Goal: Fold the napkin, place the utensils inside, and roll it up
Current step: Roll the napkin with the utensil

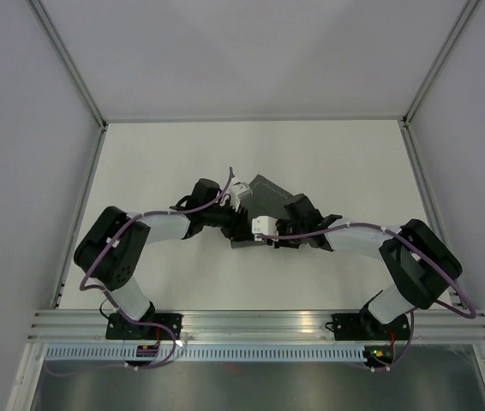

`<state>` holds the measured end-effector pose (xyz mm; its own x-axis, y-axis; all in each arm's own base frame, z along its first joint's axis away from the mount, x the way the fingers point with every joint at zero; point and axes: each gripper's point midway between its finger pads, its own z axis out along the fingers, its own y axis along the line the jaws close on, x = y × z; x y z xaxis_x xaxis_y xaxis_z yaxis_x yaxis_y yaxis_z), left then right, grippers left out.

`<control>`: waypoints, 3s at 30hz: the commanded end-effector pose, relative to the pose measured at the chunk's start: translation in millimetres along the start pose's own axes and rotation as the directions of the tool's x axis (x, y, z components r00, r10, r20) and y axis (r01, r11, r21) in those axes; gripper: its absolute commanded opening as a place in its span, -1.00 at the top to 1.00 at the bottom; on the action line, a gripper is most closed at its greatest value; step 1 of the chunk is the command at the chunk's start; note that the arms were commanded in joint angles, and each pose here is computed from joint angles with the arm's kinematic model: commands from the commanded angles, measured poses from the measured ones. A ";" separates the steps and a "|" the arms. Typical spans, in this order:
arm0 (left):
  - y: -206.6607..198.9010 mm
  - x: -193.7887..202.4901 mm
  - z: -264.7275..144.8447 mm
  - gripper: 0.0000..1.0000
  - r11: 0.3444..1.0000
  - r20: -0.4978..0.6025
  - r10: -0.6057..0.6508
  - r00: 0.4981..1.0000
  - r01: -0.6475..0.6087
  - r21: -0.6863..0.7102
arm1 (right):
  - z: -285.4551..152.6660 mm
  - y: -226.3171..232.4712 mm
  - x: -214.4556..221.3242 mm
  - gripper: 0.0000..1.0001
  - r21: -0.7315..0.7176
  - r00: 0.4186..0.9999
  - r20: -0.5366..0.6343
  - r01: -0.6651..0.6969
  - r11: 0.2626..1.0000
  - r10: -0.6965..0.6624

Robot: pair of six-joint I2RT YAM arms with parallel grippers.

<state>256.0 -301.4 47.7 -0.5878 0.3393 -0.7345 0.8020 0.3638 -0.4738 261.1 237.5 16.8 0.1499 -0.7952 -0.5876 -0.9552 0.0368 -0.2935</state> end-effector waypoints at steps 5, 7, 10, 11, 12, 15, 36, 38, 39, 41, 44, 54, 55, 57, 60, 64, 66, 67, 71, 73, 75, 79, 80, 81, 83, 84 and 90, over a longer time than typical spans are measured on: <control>17.1 -92.5 -77.4 -0.99 0.936 0.280 0.053 0.959 0.050 -0.349 | 1.7 14.0 32.9 0.99 -0.079 0.991 -0.116 -0.082 0.993 0.073; 12.3 -131.0 -106.2 -0.99 0.900 0.365 0.131 0.922 0.043 -0.433 | 1.9 12.0 32.1 0.99 -0.078 0.990 -0.116 -0.083 0.993 0.074; -7.5 -196.4 -163.0 -0.99 0.844 0.523 0.244 0.817 0.087 -0.530 | 3.0 11.0 31.1 0.99 -0.085 0.990 -0.119 -0.087 0.993 0.076; -13.9 -211.1 -177.1 -0.99 0.835 0.566 0.260 0.782 0.112 -0.538 | 3.2 11.6 31.3 0.99 -0.091 0.989 -0.123 -0.091 0.992 0.080; -25.4 -225.0 -189.6 -0.99 0.844 0.615 0.261 0.744 0.134 -0.520 | 3.5 9.5 28.9 0.99 -0.091 0.990 -0.119 -0.092 0.992 0.081; -60.2 -270.4 -216.4 -0.99 0.861 0.658 0.345 0.669 0.053 -0.506 | 6.4 8.5 27.0 0.99 -0.104 0.989 -0.117 -0.104 0.989 0.092; -75.0 -162.7 -175.2 -0.72 0.771 0.517 0.438 0.736 -0.010 -0.637 | 8.4 -1.7 50.8 0.99 -0.452 0.898 -0.298 -0.432 0.780 0.325; -79.3 -146.5 -153.3 -0.71 0.761 0.458 0.440 0.772 -0.050 -0.647 | 6.4 1.3 53.6 0.99 -0.476 0.881 -0.332 -0.464 0.748 0.336; -79.2 -139.2 -142.4 -0.71 0.760 0.429 0.438 0.790 -0.071 -0.646 | 10.7 -3.0 53.6 0.99 -0.481 0.878 -0.338 -0.472 0.739 0.340; -76.8 -117.9 -113.8 -0.69 0.740 0.329 0.437 0.837 -0.126 -0.661 | 7.7 1.1 55.6 0.99 -0.504 0.861 -0.373 -0.502 0.703 0.347; -70.2 -90.1 -81.0 -0.69 0.708 0.175 0.458 0.872 -0.238 -0.665 | 8.8 -1.4 59.5 0.99 -0.512 0.845 -0.403 -0.526 0.679 0.351; -45.4 -58.5 -21.8 -0.66 0.653 -0.062 0.479 0.876 -0.403 -0.642 | 16.2 -4.2 74.7 0.99 -0.518 0.800 -0.495 -0.586 0.623 0.340; -43.6 -58.8 -19.5 -0.68 0.642 -0.080 0.489 0.869 -0.421 -0.641 | 11.6 -0.6 74.3 0.99 -0.532 0.790 -0.515 -0.599 0.598 0.333; -38.9 -56.4 -11.4 -0.71 0.628 -0.118 0.495 0.861 -0.449 -0.636 | 13.6 -3.9 74.8 0.99 -0.539 0.790 -0.518 -0.598 0.593 0.327; -34.3 -56.5 -3.9 -0.75 0.605 -0.159 0.511 0.845 -0.485 -0.631 | 8.3 -1.3 74.8 0.99 -0.560 0.786 -0.539 -0.603 0.567 0.303; -30.8 -57.3 6.9 -0.77 0.567 -0.216 0.547 0.809 -0.548 -0.616 | 6.6 3.1 76.3 0.99 -0.583 0.775 -0.562 -0.618 0.527 0.288; -29.2 -58.2 11.0 -0.77 0.544 -0.241 0.558 0.794 -0.570 -0.616 | 9.1 2.8 77.8 0.98 -0.590 0.774 -0.567 -0.621 0.517 0.283; -25.7 -52.9 15.6 -0.77 0.529 -0.272 0.564 0.780 -0.594 -0.606 | 8.9 1.8 78.5 0.98 -0.588 0.772 -0.571 -0.622 0.518 0.279; -25.7 -45.8 27.8 -0.76 0.511 -0.308 0.582 0.753 -0.633 -0.582 | 13.5 -0.6 84.6 0.97 -0.577 0.765 -0.587 -0.626 0.524 0.266; -23.6 -42.3 33.0 -0.77 0.492 -0.331 0.594 0.733 -0.656 -0.572 | 15.1 0.1 86.0 0.98 -0.578 0.764 -0.592 -0.625 0.525 0.259; -21.2 -42.4 34.9 -0.77 0.458 -0.354 0.613 0.707 -0.682 -0.570 | 16.2 1.0 89.8 0.98 -0.575 0.759 -0.600 -0.629 0.523 0.253; -19.6 -45.1 43.2 -0.89 0.383 -0.388 0.650 0.654 -0.722 -0.575 | 19.4 3.2 93.2 0.98 -0.571 0.751 -0.610 -0.638 0.517 0.253; -16.7 -41.8 46.5 -0.89 0.378 -0.398 0.649 0.648 -0.729 -0.570 | 19.9 2.7 93.2 0.98 -0.570 0.751 -0.610 -0.638 0.517 0.254; -16.1 -41.1 48.0 -0.89 0.373 -0.405 0.654 0.640 -0.737 -0.563 | 20.1 3.5 93.5 0.98 -0.572 0.751 -0.610 -0.639 0.515 0.254; -13.1 -37.5 52.3 -0.88 0.366 -0.414 0.657 0.631 -0.746 -0.556 | 20.5 3.0 93.4 0.98 -0.570 0.750 -0.610 -0.639 0.516 0.255; -12.1 -36.6 53.3 -0.86 0.361 -0.422 0.658 0.624 -0.753 -0.550 | 20.4 3.9 93.2 0.98 -0.573 0.750 -0.610 -0.641 0.511 0.256; -6.3 -22.5 60.2 -0.18 0.364 -0.451 0.656 0.606 -0.777 -0.514 | 22.6 2.8 93.5 0.98 -0.573 0.751 -0.609 -0.640 0.512 0.257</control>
<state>267.3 -359.3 38.9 0.0852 0.8175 -0.5695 0.7027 0.3559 0.6161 261.8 215.3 14.6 -0.4706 -0.8717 -0.1365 -0.6039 0.2054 0.7702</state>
